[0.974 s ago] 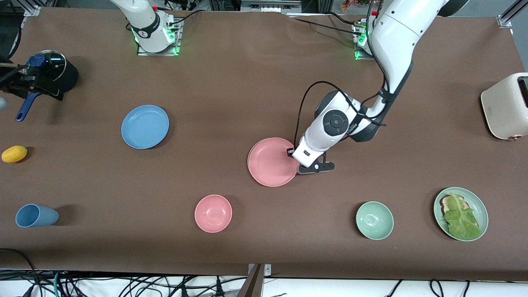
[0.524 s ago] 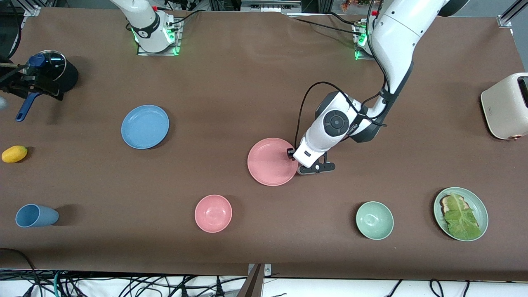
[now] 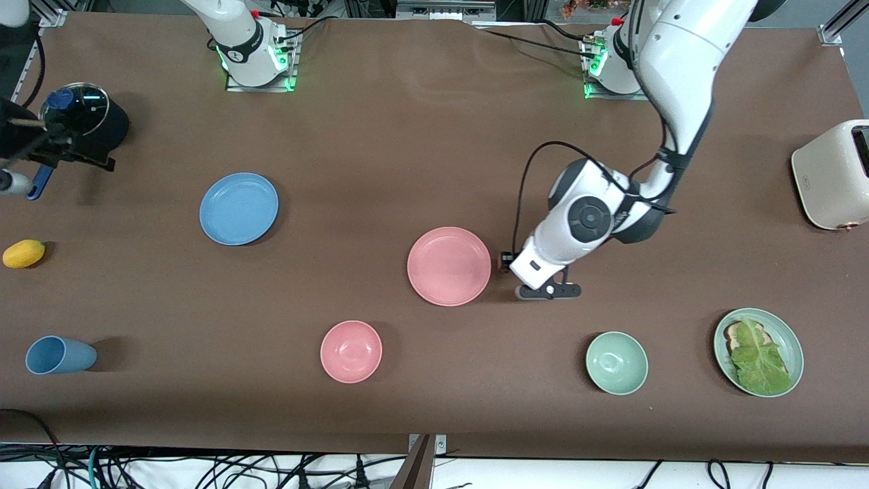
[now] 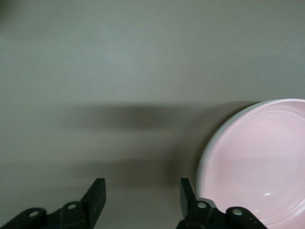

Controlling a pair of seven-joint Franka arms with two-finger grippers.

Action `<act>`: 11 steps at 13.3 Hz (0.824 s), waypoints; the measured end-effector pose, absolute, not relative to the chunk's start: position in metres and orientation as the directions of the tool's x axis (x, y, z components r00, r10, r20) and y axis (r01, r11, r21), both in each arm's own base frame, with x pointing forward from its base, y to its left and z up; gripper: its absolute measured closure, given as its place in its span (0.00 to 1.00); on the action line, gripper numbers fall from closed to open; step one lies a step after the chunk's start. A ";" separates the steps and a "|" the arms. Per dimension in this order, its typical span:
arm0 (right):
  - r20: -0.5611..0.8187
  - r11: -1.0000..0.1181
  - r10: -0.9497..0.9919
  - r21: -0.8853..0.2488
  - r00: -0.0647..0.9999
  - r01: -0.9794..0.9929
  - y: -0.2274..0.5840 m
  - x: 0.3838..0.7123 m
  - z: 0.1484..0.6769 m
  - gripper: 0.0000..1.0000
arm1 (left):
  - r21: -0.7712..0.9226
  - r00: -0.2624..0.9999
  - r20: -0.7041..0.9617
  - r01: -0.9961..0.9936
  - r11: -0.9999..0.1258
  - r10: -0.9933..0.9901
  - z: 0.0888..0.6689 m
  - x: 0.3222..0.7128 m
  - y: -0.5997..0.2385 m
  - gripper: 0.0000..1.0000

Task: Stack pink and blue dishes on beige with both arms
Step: 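Open the left gripper to release the pink plate on the beige plate, then lower the right gripper to the blue plate rim while the left gripper withdraws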

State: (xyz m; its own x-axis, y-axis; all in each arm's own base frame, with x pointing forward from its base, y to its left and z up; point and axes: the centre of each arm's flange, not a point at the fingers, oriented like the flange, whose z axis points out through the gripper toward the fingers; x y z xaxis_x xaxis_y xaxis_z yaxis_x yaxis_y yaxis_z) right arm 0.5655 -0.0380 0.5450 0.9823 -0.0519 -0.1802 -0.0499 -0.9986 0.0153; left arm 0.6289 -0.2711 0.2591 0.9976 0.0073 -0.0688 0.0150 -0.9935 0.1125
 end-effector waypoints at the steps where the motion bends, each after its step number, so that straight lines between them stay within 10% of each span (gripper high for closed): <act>1: -0.212 -0.998 -0.055 0.019 0.976 -0.053 -0.039 0.572 0.524 0.00 | 0.095 0.997 -0.071 -0.016 -0.995 -0.023 0.263 0.635 -0.251 0.26; 11: -0.313 -0.990 -0.101 -0.059 0.944 -0.126 -0.079 0.554 0.312 0.00 | -0.014 0.963 -0.085 -0.256 -0.966 -0.254 0.260 0.675 -0.054 0.15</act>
